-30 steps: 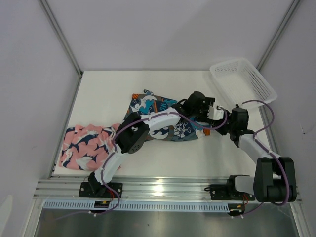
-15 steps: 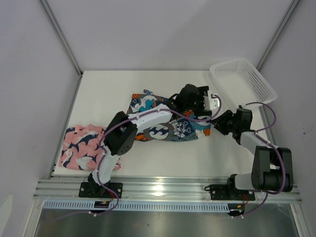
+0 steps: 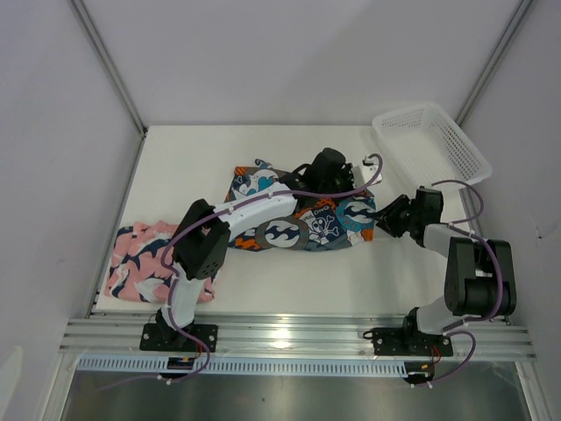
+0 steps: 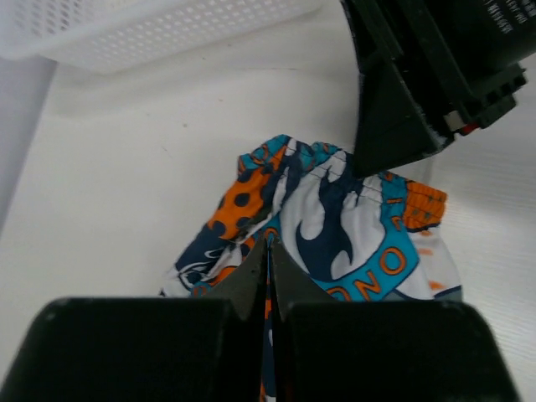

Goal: Fold and stack the shorts
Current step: Fold the shorts

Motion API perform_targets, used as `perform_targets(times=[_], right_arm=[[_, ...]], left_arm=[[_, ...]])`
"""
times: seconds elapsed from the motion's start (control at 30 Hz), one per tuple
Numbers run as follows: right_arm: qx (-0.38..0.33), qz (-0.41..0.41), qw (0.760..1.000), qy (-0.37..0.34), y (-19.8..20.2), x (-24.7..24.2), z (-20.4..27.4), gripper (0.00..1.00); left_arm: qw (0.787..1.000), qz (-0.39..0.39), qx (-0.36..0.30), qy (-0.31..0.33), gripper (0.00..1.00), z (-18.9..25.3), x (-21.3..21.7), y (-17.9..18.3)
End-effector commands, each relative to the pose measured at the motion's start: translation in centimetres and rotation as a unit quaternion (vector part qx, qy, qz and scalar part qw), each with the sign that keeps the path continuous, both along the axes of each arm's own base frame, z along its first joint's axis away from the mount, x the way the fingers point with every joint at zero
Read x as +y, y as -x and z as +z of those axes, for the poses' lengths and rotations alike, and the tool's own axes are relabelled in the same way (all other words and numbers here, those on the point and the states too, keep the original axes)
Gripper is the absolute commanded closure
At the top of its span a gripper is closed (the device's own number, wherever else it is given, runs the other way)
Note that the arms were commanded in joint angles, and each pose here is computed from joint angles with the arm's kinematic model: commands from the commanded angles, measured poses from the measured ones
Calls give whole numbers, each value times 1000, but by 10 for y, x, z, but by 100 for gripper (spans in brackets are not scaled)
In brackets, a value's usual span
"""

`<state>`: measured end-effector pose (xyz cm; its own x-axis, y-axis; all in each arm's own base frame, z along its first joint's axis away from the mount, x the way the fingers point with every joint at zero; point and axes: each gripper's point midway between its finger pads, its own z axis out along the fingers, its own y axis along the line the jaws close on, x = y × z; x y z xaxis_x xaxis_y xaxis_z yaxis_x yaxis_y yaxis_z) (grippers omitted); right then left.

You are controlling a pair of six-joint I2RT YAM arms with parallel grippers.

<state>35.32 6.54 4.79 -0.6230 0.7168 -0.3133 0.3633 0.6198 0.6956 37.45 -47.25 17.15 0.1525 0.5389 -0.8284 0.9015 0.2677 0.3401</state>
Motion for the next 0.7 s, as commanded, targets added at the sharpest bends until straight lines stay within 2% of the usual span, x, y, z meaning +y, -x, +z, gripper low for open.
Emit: perform_targets(times=[0.0,0.1,0.23,0.33,0.37,0.5,0.67], right_arm=[[-33,1,999,19,-23,2,17,58],[-12,13,999,37,-27,8,10,48],[5,12,999,51,-28,9,3,46],[11,24,997,69,-29,19,0,48],[28,20,996,81,-25,16,-6,50],[67,16,991,115,-26,15,-17,90],[65,22,984,166,-32,24,-12,89]], left_arm=[[997,12,80,16,100,-1,-3,14],[992,15,125,24,100,-15,-9,22],[984,26,175,27,100,-36,-17,33],[979,27,202,20,100,-56,-22,41],[978,34,205,16,100,-62,-21,41],[968,90,233,12,100,-86,-16,33],[957,138,255,20,100,-99,-10,30]])
